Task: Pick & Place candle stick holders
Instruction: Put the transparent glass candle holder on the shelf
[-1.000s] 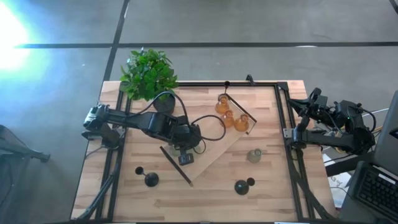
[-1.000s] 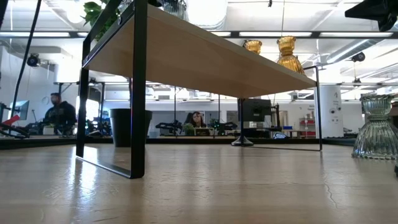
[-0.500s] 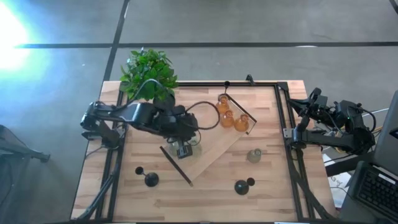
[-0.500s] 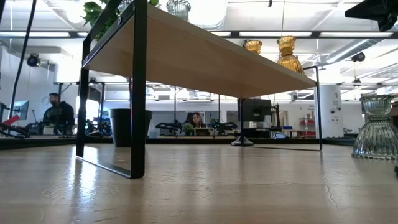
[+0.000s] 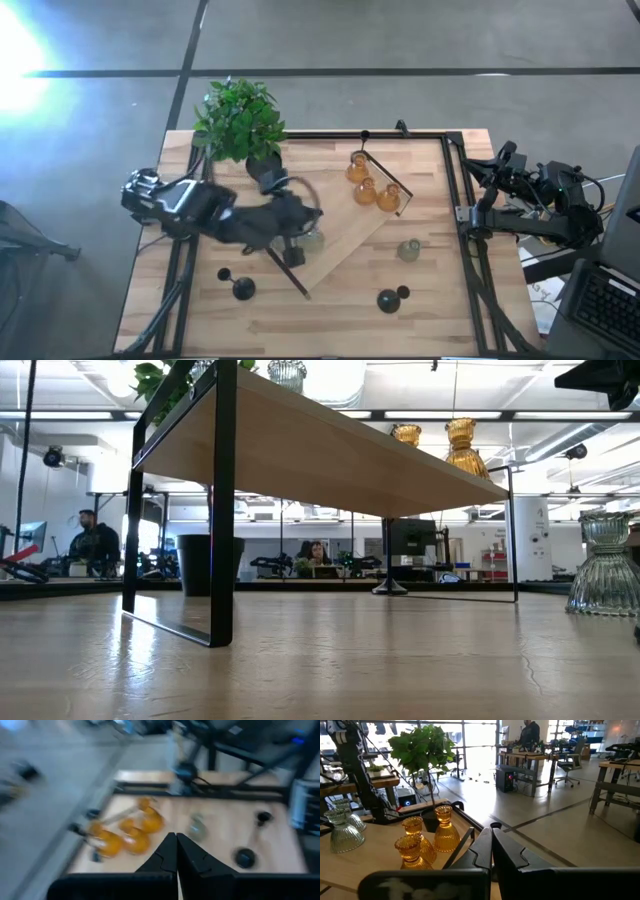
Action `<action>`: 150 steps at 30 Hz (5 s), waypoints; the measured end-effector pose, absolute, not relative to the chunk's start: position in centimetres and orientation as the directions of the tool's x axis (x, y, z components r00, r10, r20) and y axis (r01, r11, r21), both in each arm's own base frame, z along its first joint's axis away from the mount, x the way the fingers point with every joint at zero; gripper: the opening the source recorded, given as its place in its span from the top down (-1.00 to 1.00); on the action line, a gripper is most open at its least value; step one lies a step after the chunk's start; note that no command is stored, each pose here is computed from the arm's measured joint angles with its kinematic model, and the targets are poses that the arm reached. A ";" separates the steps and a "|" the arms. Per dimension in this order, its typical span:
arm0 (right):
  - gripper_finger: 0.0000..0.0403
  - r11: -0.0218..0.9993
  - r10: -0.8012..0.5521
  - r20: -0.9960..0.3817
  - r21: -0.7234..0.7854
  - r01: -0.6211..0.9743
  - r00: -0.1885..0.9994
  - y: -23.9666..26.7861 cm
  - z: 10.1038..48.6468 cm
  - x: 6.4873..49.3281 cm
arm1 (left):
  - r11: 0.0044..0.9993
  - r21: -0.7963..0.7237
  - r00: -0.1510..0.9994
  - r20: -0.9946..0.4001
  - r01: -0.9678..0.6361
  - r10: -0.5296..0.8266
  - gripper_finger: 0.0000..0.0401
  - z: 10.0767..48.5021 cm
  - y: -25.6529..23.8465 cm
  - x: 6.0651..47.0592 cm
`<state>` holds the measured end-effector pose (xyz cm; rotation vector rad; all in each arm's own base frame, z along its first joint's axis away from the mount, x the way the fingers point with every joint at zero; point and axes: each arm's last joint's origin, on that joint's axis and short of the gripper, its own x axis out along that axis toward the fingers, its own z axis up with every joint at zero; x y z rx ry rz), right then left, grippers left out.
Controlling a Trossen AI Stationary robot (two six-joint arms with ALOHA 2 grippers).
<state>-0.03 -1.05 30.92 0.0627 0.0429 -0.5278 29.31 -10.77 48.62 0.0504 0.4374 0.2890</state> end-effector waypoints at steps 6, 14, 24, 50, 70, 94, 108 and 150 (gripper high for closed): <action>0.96 0.862 -0.502 -0.057 0.049 0.504 0.863 -1.0 30.9 0.0 | 0.912 0.126 0.865 -0.289 -0.390 0.410 1.00 50.7 -11.1 26.1; 0.96 0.862 -0.502 -0.044 0.050 0.504 0.864 -1.0 31.1 0.0 | 0.906 0.124 0.876 -0.230 -0.405 0.423 1.00 51.7 -11.5 24.9; 0.96 0.817 -0.494 0.242 0.457 0.351 0.835 -1.1 34.4 0.4 | 0.843 0.143 0.830 -0.152 -0.519 0.537 1.00 53.0 -10.9 22.6; 0.96 0.853 0.094 0.350 0.455 -0.256 0.932 -0.1 41.6 6.0 | 0.759 0.252 0.760 -0.117 -0.600 0.640 1.00 53.6 -9.6 20.8; 0.96 0.862 0.457 -0.384 0.414 -0.293 0.803 1.8 46.9 20.6 | 0.752 0.290 0.757 -0.121 -0.592 0.642 1.00 53.6 -9.3 20.3; 0.96 0.937 -0.090 -0.094 0.329 0.116 0.992 15.3 44.3 12.6 | 0.740 0.356 0.753 -0.133 -0.570 0.644 0.98 53.4 -9.2 20.2; 0.96 0.932 -0.335 -0.011 0.142 0.333 0.942 14.7 33.6 8.6 | 0.738 0.369 0.754 -0.133 -0.565 0.644 0.98 53.4 -9.1 20.1; 0.84 0.951 -0.036 -0.708 0.193 0.242 0.705 7.0 13.5 4.8 | 0.702 0.309 0.706 -0.121 -0.641 0.698 0.98 54.0 -7.2 20.0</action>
